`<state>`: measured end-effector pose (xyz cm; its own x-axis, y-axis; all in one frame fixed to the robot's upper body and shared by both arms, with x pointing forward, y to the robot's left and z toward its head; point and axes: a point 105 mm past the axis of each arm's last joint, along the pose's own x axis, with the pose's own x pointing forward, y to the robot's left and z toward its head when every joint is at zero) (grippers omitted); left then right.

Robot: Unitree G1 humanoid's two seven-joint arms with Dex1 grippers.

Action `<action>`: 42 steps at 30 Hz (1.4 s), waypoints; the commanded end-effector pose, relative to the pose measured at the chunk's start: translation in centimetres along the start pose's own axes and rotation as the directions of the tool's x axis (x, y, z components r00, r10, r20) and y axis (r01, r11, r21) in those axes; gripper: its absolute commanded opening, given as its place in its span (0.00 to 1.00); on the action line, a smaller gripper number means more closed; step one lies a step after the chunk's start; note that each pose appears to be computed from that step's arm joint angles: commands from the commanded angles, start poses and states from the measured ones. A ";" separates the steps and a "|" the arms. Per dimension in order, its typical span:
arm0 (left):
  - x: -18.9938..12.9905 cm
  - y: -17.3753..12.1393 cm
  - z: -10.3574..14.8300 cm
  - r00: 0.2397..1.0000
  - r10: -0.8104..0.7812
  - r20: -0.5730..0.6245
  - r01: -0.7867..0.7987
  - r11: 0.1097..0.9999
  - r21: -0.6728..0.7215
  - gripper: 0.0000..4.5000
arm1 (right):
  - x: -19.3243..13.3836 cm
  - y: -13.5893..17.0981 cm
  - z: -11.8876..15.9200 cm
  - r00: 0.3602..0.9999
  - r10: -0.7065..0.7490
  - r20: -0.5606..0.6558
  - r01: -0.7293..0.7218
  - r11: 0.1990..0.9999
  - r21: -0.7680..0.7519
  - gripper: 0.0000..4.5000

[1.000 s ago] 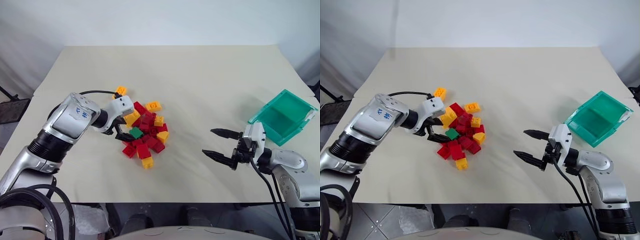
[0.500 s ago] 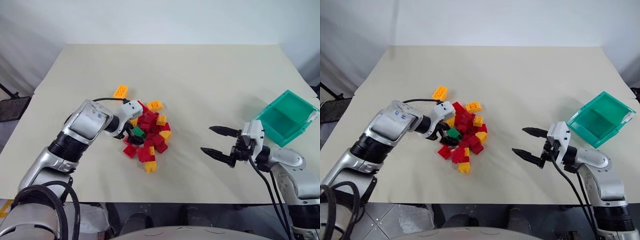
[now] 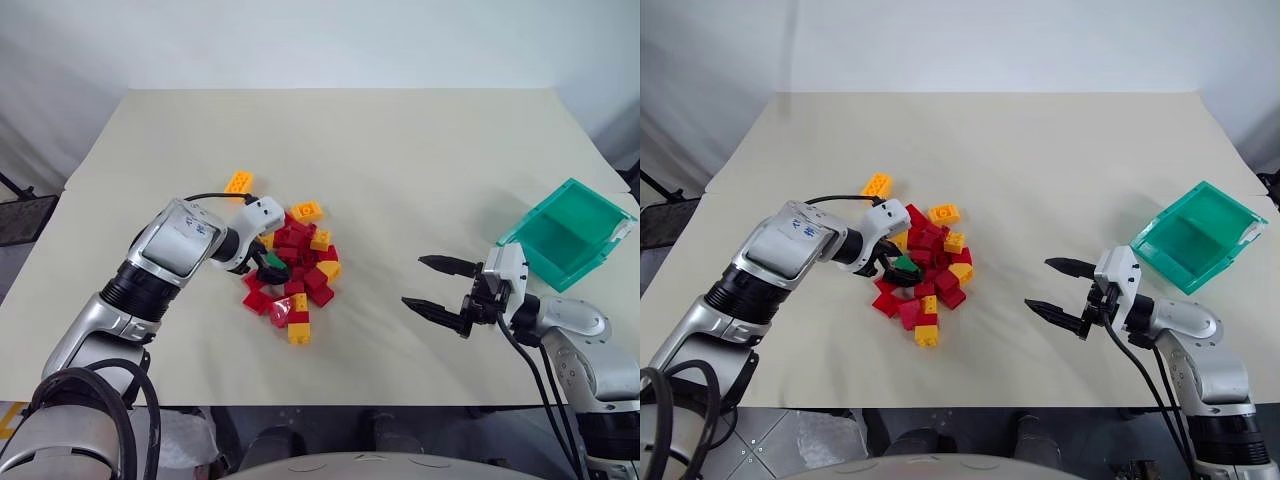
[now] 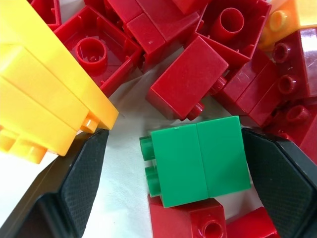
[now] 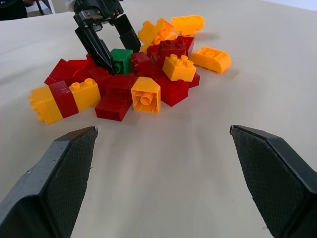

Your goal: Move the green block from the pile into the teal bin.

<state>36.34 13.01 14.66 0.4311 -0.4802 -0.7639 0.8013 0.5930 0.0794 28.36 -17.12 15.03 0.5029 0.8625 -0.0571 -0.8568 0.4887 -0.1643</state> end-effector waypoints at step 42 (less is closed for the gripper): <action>7.8 -14.3 12.5 0.761 -0.564 0.322 0.244 0.708 0.663 0.47 | -8.2 -1.3 3.0 0.964 -0.257 -0.068 0.251 0.964 -0.086 1.00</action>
<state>33.65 -6.42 15.24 0.0258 -0.9151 -0.4025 0.9706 -0.0735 0.2292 25.36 -24.51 17.37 0.7040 0.7009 -0.1149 -0.7062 0.6737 -0.2177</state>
